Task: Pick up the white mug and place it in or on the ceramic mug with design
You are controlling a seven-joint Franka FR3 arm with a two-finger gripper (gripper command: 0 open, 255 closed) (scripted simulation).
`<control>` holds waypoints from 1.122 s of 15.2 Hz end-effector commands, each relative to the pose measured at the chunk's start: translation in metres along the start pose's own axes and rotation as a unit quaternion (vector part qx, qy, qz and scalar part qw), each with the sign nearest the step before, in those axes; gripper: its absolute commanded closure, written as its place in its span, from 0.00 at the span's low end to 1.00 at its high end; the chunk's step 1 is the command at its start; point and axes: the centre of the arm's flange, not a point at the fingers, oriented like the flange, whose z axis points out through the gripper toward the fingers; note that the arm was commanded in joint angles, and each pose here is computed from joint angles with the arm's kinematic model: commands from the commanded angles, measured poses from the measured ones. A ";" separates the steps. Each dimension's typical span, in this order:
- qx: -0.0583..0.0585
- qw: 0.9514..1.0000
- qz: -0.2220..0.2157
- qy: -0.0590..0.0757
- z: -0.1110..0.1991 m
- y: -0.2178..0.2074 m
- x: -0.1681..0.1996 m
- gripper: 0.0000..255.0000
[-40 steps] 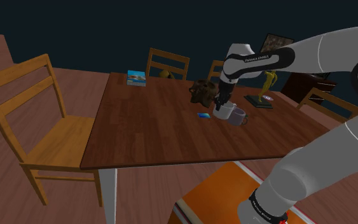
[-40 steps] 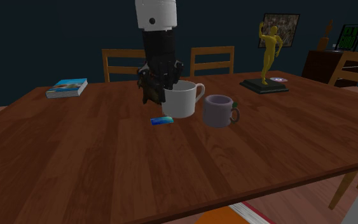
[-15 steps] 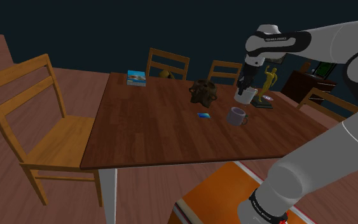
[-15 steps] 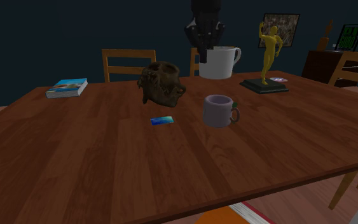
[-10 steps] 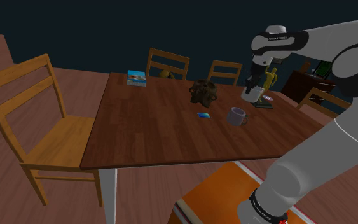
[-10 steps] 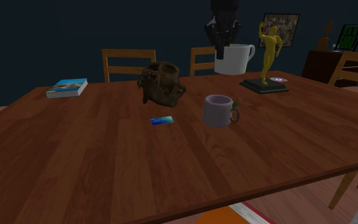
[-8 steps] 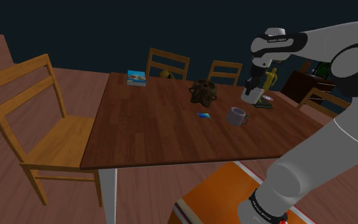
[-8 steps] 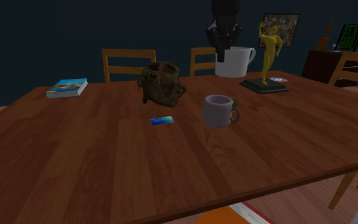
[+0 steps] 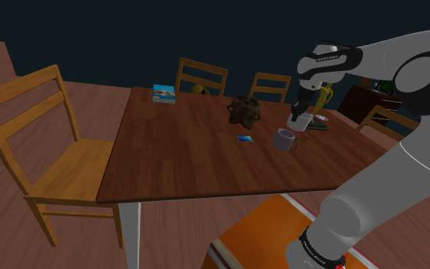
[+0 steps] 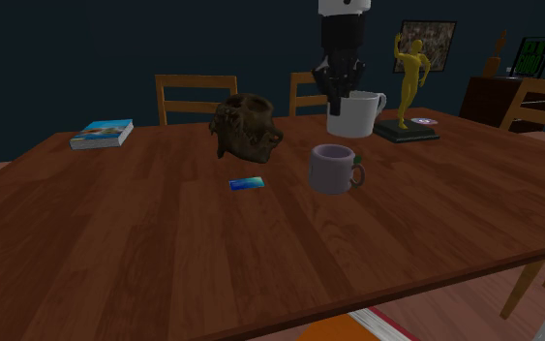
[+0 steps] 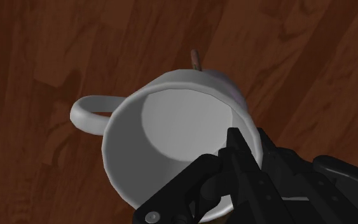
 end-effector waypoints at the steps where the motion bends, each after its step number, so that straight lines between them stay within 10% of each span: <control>1: 0.000 1.000 0.000 0.000 0.011 -0.001 0.001 1.00; 14: 0.000 1.000 0.000 0.000 0.040 -0.002 0.001 1.00; 15: 0.000 1.000 0.000 0.000 0.040 -0.002 0.001 0.00; 17: 0.000 1.000 0.000 0.000 0.040 -0.002 0.001 0.00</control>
